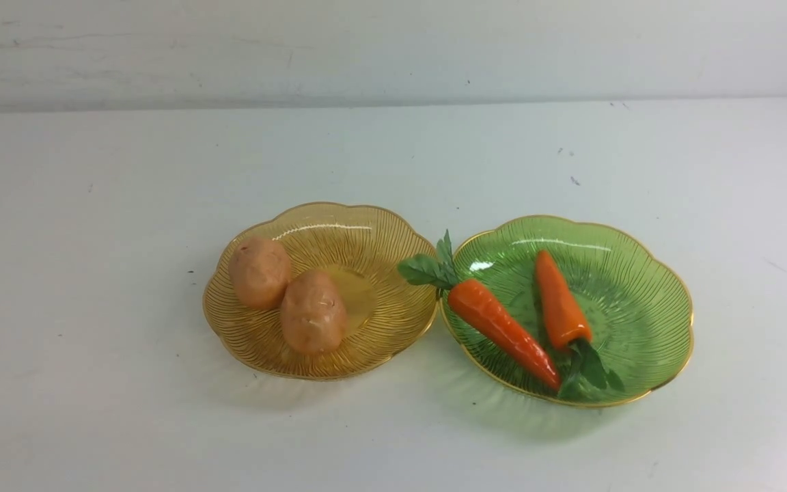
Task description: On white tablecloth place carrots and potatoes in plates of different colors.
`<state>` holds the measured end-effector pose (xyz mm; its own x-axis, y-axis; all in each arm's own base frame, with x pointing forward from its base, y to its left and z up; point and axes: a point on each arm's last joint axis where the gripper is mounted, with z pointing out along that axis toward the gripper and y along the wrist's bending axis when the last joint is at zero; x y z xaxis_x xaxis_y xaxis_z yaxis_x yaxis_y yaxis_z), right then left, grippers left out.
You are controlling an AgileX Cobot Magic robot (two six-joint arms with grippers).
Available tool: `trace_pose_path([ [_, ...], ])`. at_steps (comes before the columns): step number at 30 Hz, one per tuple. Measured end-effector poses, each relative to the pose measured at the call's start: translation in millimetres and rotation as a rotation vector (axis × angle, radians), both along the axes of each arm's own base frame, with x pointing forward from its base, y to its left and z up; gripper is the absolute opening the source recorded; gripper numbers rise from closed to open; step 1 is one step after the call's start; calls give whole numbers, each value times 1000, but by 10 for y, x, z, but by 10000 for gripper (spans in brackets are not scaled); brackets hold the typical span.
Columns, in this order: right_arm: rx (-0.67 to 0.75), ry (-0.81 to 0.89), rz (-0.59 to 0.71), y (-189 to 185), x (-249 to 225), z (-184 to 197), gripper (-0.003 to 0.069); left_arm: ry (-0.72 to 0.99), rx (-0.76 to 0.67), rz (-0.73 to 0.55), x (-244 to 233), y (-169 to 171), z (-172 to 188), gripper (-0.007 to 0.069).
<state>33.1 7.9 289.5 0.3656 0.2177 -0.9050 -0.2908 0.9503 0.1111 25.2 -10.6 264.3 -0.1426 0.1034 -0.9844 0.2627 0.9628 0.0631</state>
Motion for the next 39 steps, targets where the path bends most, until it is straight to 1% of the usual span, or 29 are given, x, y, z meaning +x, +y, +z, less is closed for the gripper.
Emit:
trace_pose_path([
  [1,0,1,0,0,0,-1,-15,22,-3,45,44,20,-96,-3],
  [5,-1,2,0,0,1,-2,-15,68,-2,130,150,53,-376,-3],
  [8,-1,2,0,0,1,-2,-15,86,1,158,200,63,-543,-3],
  [12,-1,2,0,0,1,-2,-15,114,11,166,259,62,-823,-3],
  [14,0,1,0,0,0,-1,-15,129,19,166,268,61,-906,-3],
  [39,0,1,0,0,0,-1,-15,138,23,166,269,62,-936,-3],
])
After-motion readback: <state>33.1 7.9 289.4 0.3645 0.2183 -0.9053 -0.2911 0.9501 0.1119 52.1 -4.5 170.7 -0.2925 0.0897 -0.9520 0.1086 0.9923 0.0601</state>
